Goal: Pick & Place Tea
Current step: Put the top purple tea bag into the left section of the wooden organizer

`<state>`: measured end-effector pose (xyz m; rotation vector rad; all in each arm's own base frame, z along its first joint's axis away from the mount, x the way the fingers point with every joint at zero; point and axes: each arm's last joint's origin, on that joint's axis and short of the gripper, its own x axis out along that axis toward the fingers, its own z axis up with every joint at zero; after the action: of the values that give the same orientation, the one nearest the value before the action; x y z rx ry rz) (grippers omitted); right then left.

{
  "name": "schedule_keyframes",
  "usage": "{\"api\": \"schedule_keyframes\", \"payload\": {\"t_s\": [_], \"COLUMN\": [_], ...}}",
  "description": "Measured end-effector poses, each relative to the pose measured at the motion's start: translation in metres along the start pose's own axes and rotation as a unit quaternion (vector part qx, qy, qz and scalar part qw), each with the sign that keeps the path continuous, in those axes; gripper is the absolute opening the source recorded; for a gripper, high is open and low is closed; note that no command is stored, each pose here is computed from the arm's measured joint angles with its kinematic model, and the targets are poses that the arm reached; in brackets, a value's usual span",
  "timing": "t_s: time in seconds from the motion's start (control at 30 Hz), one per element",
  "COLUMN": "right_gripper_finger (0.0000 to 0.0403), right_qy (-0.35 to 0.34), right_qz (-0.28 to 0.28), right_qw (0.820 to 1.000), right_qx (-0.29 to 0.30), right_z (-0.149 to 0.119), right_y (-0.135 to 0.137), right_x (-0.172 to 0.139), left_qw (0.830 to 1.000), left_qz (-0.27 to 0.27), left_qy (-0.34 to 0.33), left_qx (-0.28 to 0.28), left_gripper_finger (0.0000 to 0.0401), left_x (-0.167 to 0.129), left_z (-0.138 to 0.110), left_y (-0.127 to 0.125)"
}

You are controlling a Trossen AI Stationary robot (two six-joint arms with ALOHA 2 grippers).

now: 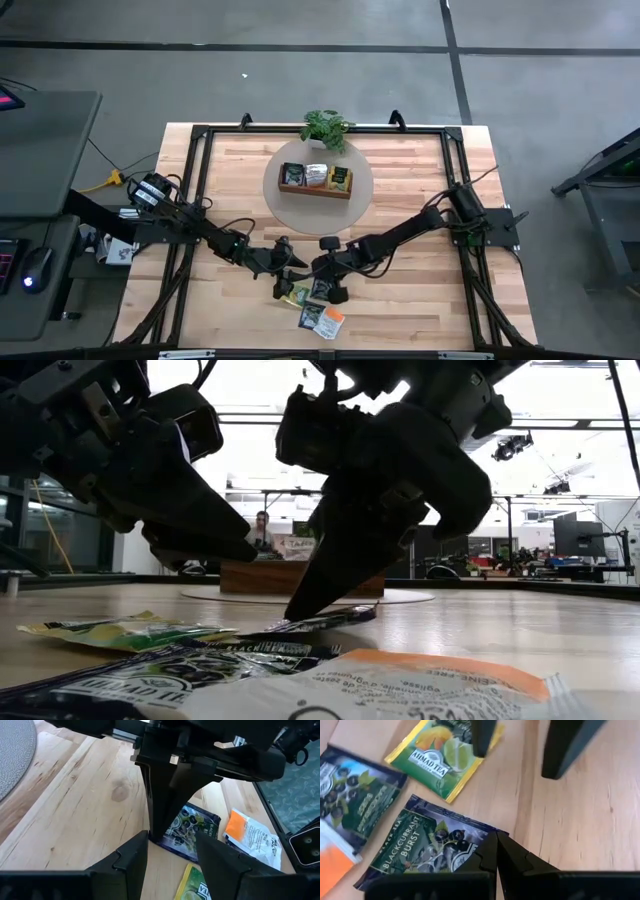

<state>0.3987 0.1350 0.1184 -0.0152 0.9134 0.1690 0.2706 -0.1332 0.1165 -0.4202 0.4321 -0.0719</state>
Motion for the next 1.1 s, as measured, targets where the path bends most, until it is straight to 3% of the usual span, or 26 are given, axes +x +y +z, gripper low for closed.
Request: {"api": "schedule_keyframes", "payload": {"t_s": [0.3, 0.47, 0.67, 0.83, 1.0, 1.1], "right_gripper_finger": [0.0000, 0.0000, 0.0000, 0.0000, 0.0000, 0.0000], "right_qy": [-0.004, -0.026, -0.071, -0.106, -0.113, -0.113], "right_qz": [-0.105, -0.171, -0.233, -0.262, -0.270, -0.270], "right_qw": [0.987, 0.960, 0.915, 0.889, 0.885, 0.886], "right_qx": [0.124, 0.219, 0.323, 0.360, 0.363, 0.359], "right_z": [-0.014, -0.026, -0.033, -0.033, -0.033, -0.033], "right_y": [-0.012, -0.018, -0.023, -0.025, -0.026, -0.026], "right_x": [0.002, 0.003, 0.003, 0.003, 0.003, 0.003], "left_qw": [1.000, 1.000, 1.000, 0.999, 0.984, 0.971], "left_qz": [-0.006, -0.005, -0.003, 0.048, 0.143, 0.168], "left_qy": [0.004, 0.003, 0.003, 0.007, 0.012, -0.005], "left_qx": [0.000, -0.004, -0.005, -0.006, -0.102, -0.169], "left_gripper_finger": [0.0166, 0.0166, 0.0165, 0.0166, 0.0165, 0.0165], "left_x": [0.000, 0.000, 0.000, 0.000, -0.003, -0.004], "left_z": [0.000, 0.000, 0.000, -0.004, -0.014, -0.015], "left_y": [0.000, 0.000, 0.000, 0.005, 0.017, 0.020]}}
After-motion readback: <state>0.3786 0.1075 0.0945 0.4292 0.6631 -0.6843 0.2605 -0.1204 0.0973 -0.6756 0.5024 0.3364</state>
